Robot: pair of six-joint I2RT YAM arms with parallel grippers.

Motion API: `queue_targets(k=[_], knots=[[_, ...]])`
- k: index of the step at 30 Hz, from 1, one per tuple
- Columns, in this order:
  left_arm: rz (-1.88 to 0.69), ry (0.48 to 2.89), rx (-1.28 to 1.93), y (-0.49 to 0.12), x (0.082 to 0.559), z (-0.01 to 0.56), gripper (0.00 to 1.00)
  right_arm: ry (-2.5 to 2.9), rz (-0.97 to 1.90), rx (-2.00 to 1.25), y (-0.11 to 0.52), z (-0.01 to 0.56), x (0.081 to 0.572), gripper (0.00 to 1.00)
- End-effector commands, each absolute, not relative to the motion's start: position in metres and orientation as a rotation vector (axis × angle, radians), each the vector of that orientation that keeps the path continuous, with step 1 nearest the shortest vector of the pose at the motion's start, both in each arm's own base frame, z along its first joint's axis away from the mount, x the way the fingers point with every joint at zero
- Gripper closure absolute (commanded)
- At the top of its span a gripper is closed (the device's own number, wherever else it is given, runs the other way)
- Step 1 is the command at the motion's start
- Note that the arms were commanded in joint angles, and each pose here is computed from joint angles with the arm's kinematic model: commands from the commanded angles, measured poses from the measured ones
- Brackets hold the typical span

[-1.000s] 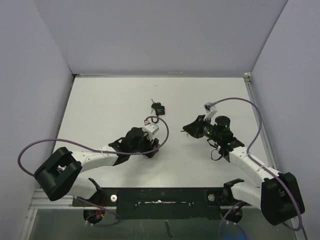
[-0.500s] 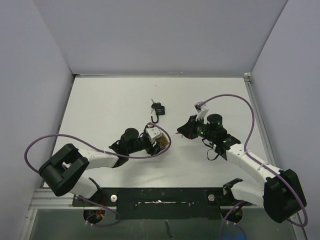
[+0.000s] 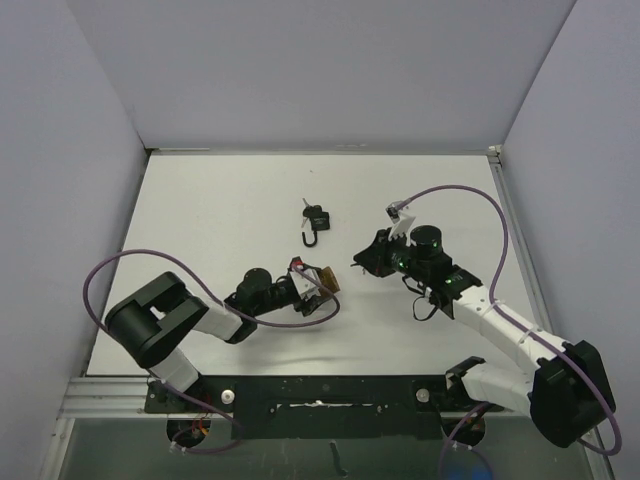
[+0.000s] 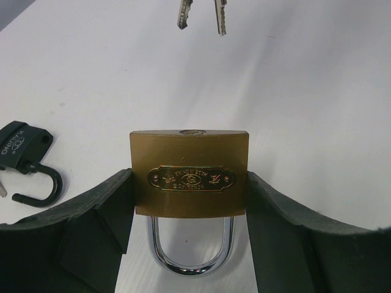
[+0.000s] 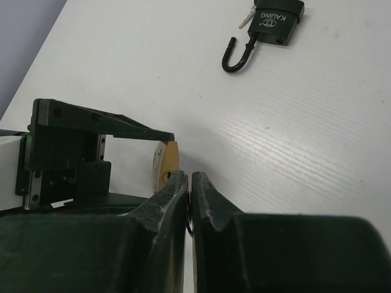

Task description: Unlock with the key

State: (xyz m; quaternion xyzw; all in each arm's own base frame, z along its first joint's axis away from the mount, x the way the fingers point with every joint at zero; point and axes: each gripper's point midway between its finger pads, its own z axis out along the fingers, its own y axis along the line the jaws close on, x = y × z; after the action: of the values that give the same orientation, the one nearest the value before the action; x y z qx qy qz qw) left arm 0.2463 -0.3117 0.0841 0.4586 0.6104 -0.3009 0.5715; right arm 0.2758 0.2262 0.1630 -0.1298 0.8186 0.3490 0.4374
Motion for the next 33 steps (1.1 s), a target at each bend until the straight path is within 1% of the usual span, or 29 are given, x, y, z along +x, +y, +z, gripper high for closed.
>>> queue_targets(k=[1, 10, 21, 33], knots=[[-0.749, 1.063, 0.924, -0.327, 0.255, 0.169, 1.00, 1.927, 0.850, -0.336, 0.228, 0.203, 0.279, 1.00], [-0.785, 1.040, 0.945, -0.332, 0.250, 0.172, 1.00, 1.928, 0.838, -0.343, 0.227, 0.200, 0.269, 1.00], [-0.787, 1.023, 0.917, -0.329, 0.249, 0.185, 1.00, 1.898, 0.843, -0.398, 0.243, 0.199, 0.260, 1.00], [-0.786, 1.001, 0.911, -0.324, 0.244, 0.194, 1.00, 1.921, 0.789, -0.424, 0.256, 0.187, 0.257, 1.00]])
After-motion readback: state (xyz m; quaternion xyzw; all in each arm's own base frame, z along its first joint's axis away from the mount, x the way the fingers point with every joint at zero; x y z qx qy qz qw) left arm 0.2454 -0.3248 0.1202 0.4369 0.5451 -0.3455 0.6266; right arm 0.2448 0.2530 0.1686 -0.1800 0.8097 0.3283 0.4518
